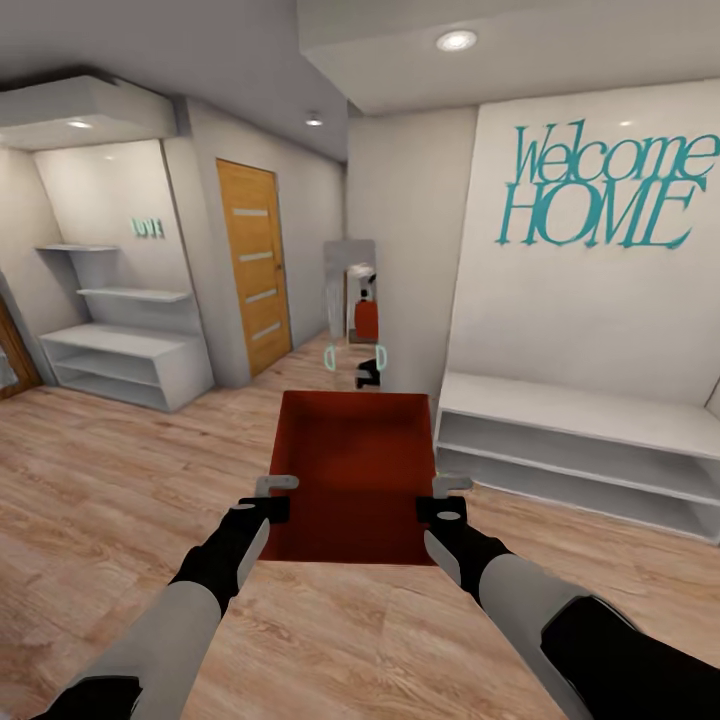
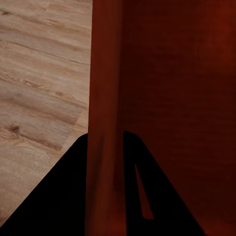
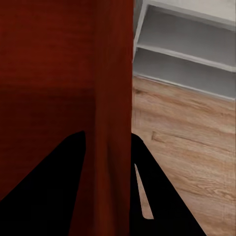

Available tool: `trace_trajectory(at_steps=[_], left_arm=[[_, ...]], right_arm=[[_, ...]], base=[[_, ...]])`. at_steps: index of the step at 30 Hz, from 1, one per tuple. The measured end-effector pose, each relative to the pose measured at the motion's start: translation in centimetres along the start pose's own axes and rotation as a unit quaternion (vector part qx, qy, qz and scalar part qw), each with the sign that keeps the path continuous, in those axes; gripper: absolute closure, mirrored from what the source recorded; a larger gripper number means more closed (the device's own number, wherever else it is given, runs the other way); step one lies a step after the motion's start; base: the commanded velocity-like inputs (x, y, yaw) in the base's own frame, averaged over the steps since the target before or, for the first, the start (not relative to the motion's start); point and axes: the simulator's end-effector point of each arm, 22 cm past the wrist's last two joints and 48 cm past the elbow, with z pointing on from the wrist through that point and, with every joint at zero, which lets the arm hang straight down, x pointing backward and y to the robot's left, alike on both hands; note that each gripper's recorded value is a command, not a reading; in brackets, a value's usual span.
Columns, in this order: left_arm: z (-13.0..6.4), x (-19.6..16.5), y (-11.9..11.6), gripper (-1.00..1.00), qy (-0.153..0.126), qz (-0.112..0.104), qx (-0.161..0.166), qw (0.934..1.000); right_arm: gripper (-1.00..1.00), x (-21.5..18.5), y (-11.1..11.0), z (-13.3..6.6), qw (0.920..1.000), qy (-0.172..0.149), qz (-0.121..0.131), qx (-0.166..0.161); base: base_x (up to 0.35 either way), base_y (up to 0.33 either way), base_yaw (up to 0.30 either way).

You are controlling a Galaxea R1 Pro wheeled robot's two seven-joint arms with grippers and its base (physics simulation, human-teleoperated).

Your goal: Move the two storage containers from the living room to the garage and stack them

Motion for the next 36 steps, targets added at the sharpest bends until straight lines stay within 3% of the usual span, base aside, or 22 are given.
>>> trace_trajectory(at_steps=[12,28,36], left_arm=[[0.0,0.0,-0.06,1.0,0.0,0.0,0.0,1.0],[-0.01,0.01,-0.05,1.0,0.0,0.0,0.0,1.0],[-0.01,0.01,-0.06,1.0,0.0,0.0,0.0,1.0]], right_arm=[[1.0,0.01,-0.06,0.01,1.0,0.0,0.0,0.0],[1.0,0.01,-0.05,0.01,1.0,0.001,0.0,0.0],[1.0,0.01,-0.06,0.01,1.0,0.001,0.0,0.0]], base=[[0.322,0.0,0.08],[0.322,0.0,0.251],[0.322,0.0,0.049]])
